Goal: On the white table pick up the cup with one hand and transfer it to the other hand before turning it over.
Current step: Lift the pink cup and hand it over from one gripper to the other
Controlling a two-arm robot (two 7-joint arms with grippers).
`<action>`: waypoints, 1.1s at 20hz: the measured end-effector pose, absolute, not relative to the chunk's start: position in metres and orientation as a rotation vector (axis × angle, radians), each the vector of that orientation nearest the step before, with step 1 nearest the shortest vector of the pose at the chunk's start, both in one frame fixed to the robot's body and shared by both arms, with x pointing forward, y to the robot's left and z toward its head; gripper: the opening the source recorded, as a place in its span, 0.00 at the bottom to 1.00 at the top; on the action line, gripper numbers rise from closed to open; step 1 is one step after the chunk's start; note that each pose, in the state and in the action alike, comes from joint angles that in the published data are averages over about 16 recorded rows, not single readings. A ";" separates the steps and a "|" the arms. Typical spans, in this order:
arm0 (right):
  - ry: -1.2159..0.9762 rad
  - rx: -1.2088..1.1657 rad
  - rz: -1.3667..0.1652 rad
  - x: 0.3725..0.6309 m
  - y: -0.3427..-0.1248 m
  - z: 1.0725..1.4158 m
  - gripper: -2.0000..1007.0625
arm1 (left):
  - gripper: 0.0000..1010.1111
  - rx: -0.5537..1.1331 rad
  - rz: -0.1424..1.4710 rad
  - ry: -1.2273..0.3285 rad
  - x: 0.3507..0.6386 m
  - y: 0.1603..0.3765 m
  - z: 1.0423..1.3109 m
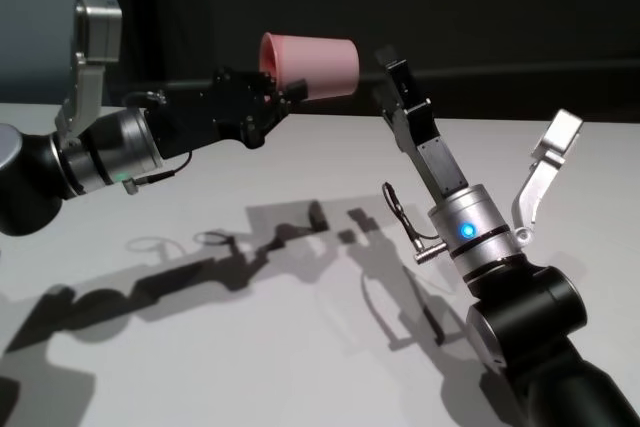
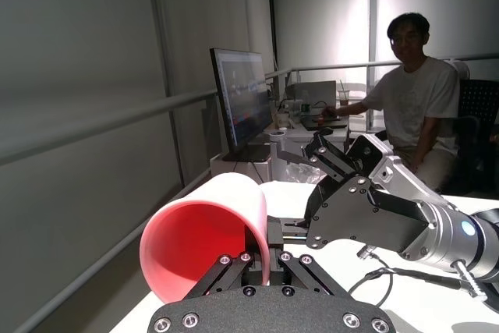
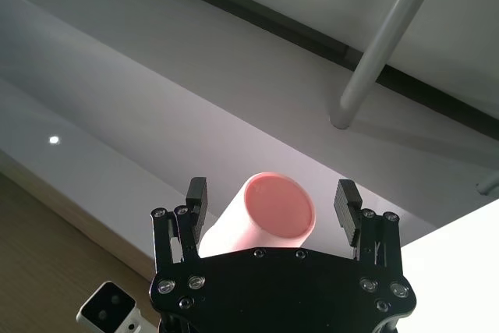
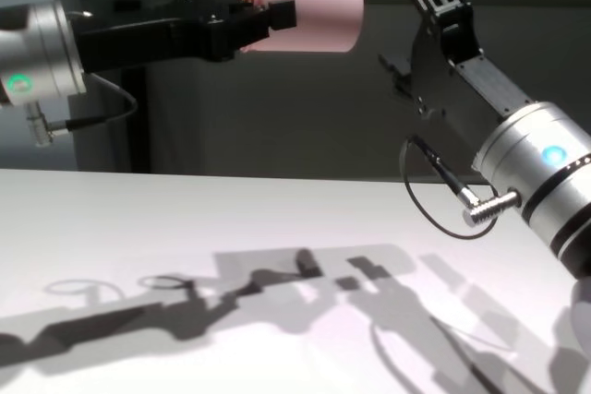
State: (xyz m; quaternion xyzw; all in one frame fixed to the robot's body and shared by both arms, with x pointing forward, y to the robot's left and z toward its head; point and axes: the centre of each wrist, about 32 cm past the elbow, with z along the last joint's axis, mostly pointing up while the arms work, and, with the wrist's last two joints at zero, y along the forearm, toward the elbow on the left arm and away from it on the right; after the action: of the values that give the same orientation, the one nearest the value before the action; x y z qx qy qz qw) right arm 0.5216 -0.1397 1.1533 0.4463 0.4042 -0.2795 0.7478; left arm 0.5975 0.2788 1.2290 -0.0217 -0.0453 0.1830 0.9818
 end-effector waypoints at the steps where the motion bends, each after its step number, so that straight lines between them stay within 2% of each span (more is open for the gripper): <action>1: 0.887 0.979 -0.607 0.523 -0.139 1.153 1.00 | 0.05 -0.044 0.368 -0.091 0.598 0.279 1.229; 22: 0.973 1.007 -0.527 0.546 -0.126 1.147 0.99 | 0.05 -0.044 0.368 -0.091 0.598 0.279 1.229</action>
State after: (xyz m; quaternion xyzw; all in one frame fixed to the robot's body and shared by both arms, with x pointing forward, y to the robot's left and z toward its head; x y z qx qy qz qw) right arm 0.5461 -0.1264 1.1469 0.4579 0.4425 -0.2398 0.7328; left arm 0.5975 0.2788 1.2290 -0.0217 -0.0453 0.1830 0.9818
